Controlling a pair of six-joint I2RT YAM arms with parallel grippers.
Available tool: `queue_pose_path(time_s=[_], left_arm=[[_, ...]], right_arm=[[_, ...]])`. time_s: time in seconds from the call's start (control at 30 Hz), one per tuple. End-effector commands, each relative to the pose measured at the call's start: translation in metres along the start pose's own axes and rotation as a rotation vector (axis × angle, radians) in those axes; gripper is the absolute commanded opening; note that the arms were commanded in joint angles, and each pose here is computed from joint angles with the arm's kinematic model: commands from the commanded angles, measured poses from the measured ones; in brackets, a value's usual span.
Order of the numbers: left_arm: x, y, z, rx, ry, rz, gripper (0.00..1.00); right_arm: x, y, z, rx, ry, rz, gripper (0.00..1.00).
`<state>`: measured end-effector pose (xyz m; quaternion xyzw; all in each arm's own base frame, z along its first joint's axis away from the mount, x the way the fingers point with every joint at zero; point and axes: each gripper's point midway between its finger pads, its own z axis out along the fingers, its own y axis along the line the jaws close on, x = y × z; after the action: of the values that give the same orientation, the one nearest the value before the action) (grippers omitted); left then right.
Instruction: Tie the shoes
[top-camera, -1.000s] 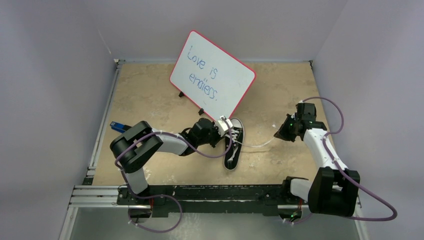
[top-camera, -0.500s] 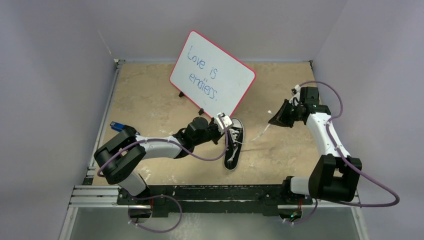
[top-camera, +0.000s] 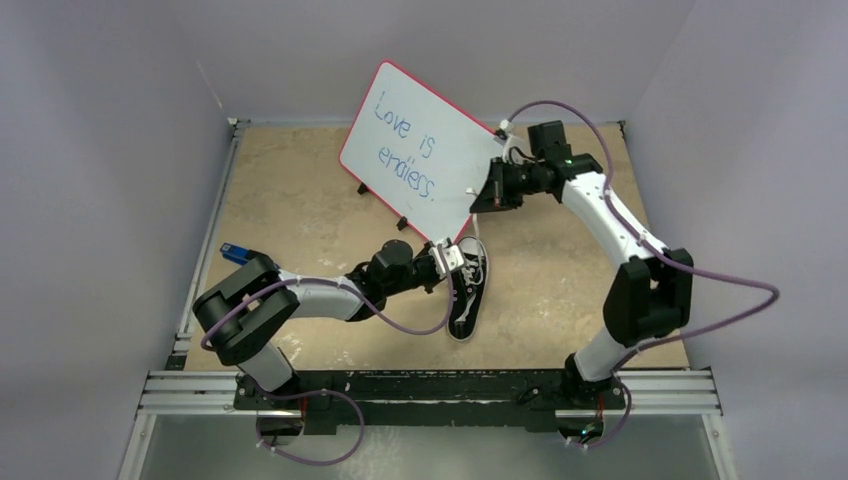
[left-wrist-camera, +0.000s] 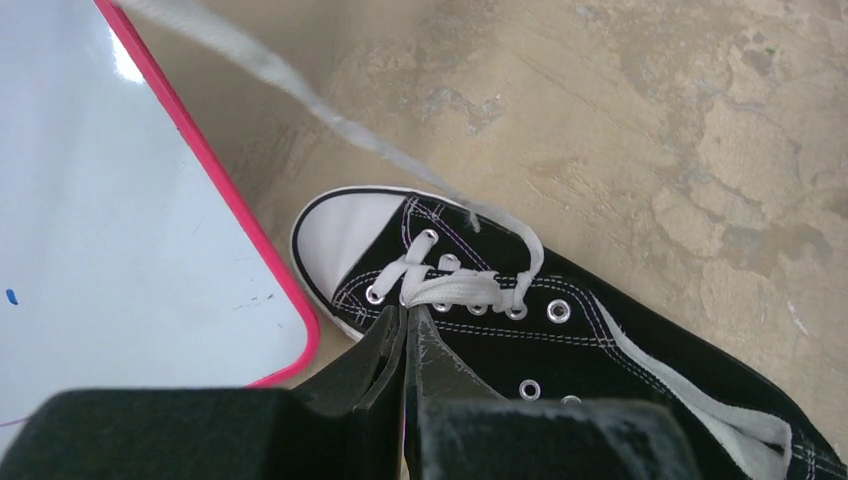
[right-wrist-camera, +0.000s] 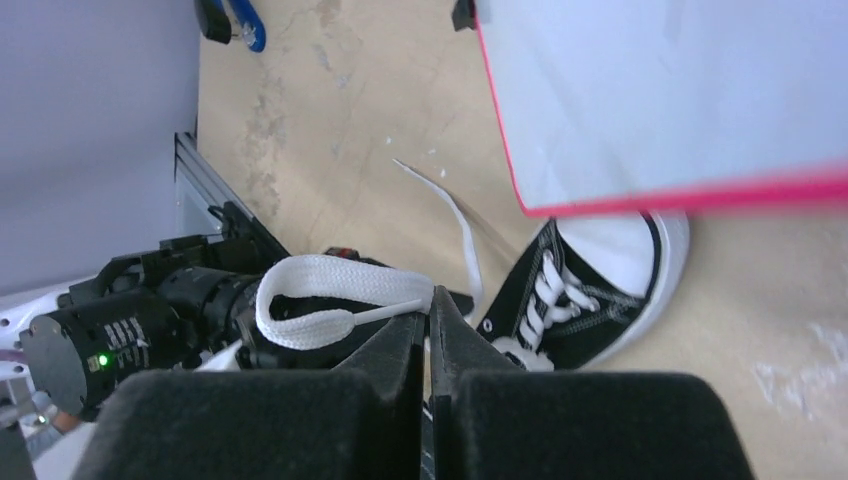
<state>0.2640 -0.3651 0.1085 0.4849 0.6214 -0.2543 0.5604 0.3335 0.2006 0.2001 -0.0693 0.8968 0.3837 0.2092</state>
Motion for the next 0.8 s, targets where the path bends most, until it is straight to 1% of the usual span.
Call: queue_pose_path(time_s=[0.0, 0.13, 0.23, 0.33, 0.47, 0.6, 0.77], left_arm=[[-0.016, -0.005, 0.001, 0.014, -0.080, 0.056, 0.00], [-0.026, -0.006, -0.002, 0.006, -0.105, 0.084, 0.00], [-0.030, -0.012, -0.003, 0.017, -0.112, 0.122, 0.00], [-0.028, -0.023, -0.001, 0.043, -0.103, 0.165, 0.00], [-0.020, -0.037, -0.001, 0.055, -0.088, 0.231, 0.00], [-0.017, -0.043, -0.004, 0.027, -0.111, 0.246, 0.00], [-0.012, -0.051, -0.009, 0.021, -0.122, 0.286, 0.00]], right_arm=[[0.005, 0.028, 0.025, -0.082, 0.113, -0.154, 0.00], [0.017, 0.047, 0.047, -0.154, 0.191, -0.204, 0.01], [0.041, 0.064, 0.058, -0.180, 0.293, -0.285, 0.02], [0.066, 0.072, 0.067, -0.195, 0.375, -0.342, 0.03], [0.094, 0.077, 0.077, -0.230, 0.457, -0.332, 0.04], [0.125, 0.087, 0.086, -0.301, 0.553, -0.303, 0.04], [0.152, 0.093, 0.087, -0.334, 0.663, -0.272, 0.05]])
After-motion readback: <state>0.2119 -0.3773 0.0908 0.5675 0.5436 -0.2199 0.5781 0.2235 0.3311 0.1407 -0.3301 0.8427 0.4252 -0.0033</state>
